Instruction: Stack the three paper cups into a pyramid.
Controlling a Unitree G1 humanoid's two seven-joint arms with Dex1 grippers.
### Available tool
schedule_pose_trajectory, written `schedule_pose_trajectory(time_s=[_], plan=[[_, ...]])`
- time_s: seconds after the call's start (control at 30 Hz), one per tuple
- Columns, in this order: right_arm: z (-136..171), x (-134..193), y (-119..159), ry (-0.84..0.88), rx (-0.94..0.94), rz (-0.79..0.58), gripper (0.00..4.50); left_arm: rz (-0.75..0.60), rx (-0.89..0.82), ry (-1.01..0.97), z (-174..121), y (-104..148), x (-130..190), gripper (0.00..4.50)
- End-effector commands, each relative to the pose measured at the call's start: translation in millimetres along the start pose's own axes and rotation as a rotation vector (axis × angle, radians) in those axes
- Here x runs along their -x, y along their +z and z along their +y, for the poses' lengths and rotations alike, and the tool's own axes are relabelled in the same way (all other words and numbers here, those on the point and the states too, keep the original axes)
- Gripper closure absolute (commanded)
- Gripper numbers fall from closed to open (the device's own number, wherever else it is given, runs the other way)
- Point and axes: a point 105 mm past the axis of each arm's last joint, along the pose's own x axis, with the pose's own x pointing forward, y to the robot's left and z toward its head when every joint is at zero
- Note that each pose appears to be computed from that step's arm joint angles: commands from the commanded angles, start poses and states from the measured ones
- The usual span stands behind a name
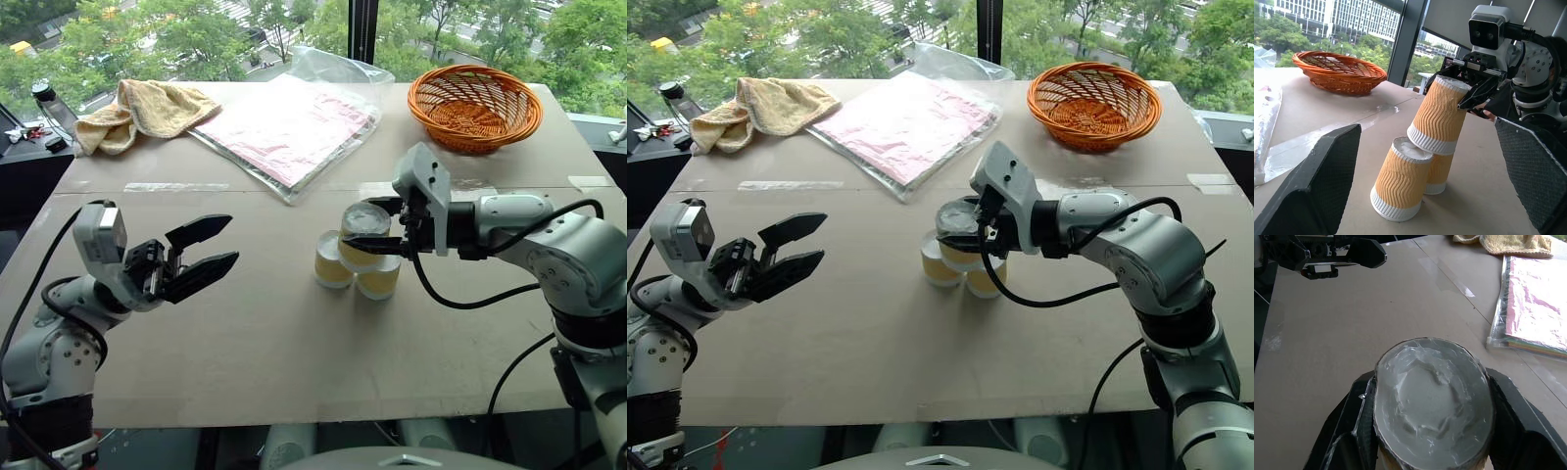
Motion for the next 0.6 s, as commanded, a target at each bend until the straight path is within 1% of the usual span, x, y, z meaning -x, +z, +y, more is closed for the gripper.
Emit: schedule_pose_trajectory(time_s=[0.03, 0.07, 0.17, 0.27, 0.4, 0.5, 0.6], plan=[[2, 3, 13, -0.003, 0.037, -0.062, 0.15, -0.025, -0.035, -0.015, -5, 9, -3, 0.00], [1, 6, 19, -0.014, 0.040, -0.087, 0.06, -0.028, -0.034, -0.015, -5, 8, -4, 0.00], [-3, 19, 31, -0.051, 0.075, -0.148, 0.06, -0.036, -0.026, -0.015, -6, 6, -6, 0.00], [1, 38, 46, -0.048, 0.089, -0.268, 0.06, -0.045, -0.006, -0.023, -8, 1, -10, 0.00], [1, 56, 54, -0.083, 0.069, -0.389, 0.06, -0.047, 0.012, -0.025, -9, -5, -12, 0.00], [6, 72, 49, -0.083, 0.042, -0.431, 0.06, -0.032, 0.027, -0.031, -10, -10, -13, 0.00], [8, 86, 28, -0.133, 0.031, -0.385, 0.06, -0.015, 0.020, -0.019, -7, -13, -13, 0.00]])
